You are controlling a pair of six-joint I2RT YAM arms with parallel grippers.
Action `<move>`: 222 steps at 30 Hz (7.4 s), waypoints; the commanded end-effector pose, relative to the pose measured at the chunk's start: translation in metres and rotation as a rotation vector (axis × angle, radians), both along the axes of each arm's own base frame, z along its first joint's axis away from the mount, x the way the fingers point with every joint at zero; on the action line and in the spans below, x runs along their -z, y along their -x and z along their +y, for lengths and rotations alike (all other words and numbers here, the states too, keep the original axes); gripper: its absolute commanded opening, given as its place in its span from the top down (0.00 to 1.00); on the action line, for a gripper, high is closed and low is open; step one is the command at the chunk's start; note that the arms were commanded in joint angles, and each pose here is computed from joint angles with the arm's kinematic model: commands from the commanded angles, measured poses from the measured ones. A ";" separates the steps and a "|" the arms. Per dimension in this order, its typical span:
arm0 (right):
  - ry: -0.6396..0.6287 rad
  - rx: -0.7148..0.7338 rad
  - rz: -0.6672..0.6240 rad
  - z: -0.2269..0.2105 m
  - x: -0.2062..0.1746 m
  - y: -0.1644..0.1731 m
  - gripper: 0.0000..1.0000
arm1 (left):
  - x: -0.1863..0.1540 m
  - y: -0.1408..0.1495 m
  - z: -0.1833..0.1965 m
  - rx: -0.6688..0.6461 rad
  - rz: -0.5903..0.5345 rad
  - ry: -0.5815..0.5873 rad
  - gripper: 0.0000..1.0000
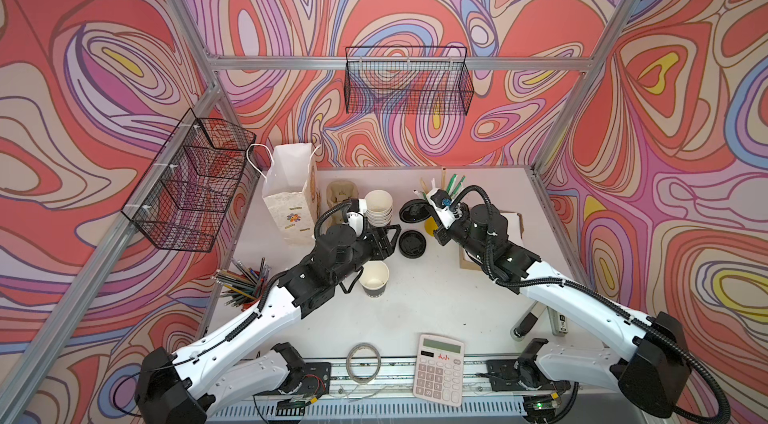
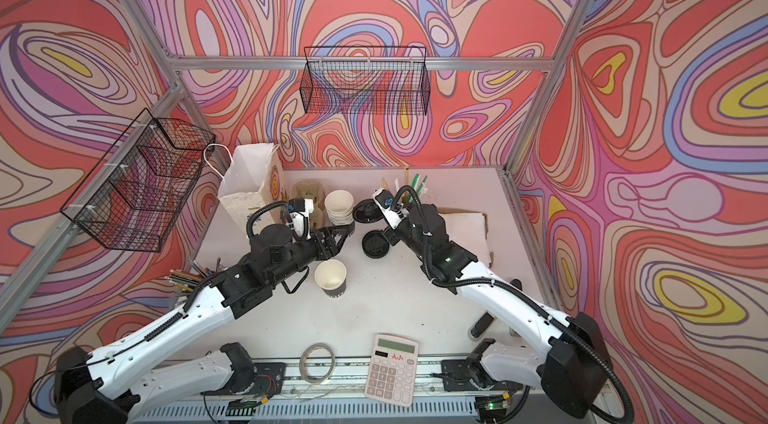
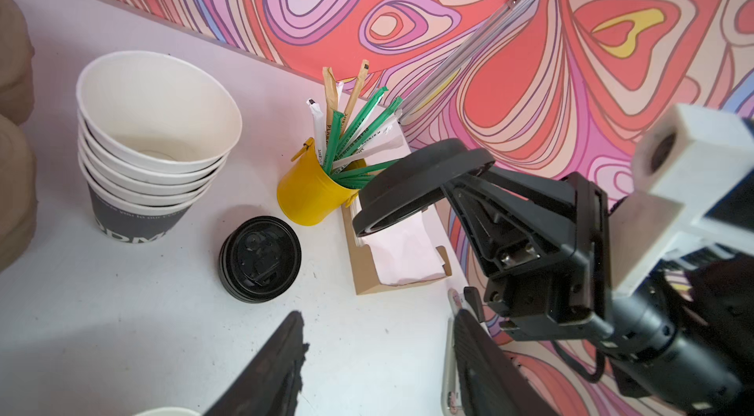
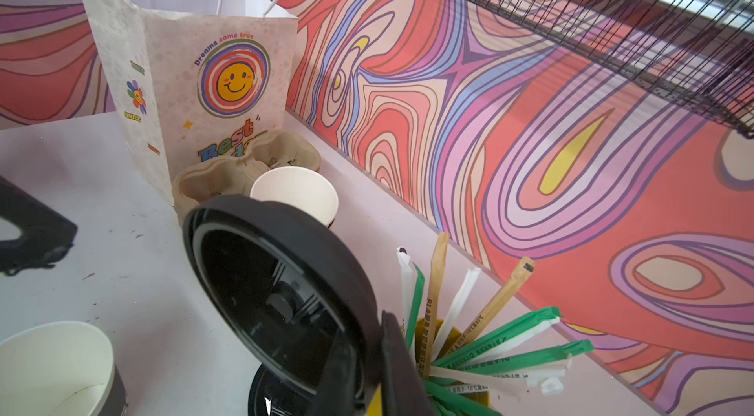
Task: Pack a coffee takeout order
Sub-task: Pass the lid, then close the lid on the coffee cup.
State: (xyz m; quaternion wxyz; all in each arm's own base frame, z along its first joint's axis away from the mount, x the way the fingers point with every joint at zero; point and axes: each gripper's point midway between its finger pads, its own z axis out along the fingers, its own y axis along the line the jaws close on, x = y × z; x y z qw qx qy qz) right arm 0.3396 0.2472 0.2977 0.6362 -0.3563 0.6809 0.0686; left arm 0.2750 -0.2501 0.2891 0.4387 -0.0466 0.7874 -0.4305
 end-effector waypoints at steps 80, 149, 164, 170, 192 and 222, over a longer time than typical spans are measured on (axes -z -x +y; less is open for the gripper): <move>0.015 -0.227 -0.160 0.055 0.036 0.073 0.59 | 0.017 -0.026 0.013 -0.334 0.589 0.921 1.00; -0.453 0.184 0.832 0.056 -0.006 0.034 0.02 | 0.005 -0.016 0.058 -0.220 0.320 0.747 1.00; -0.704 0.045 0.985 0.057 -0.013 0.030 0.45 | 0.010 -0.016 0.067 -0.192 0.302 0.740 1.00; -0.727 0.041 1.013 0.057 -0.008 0.032 0.57 | 0.002 -0.018 0.067 -0.172 0.265 0.798 1.00; -0.906 -0.069 1.062 0.063 -0.022 0.032 0.76 | -0.022 -0.021 0.064 -0.103 0.182 0.926 1.00; -0.901 -0.093 1.111 0.077 -0.006 0.024 0.86 | -0.022 -0.027 0.049 -0.047 0.200 0.953 1.00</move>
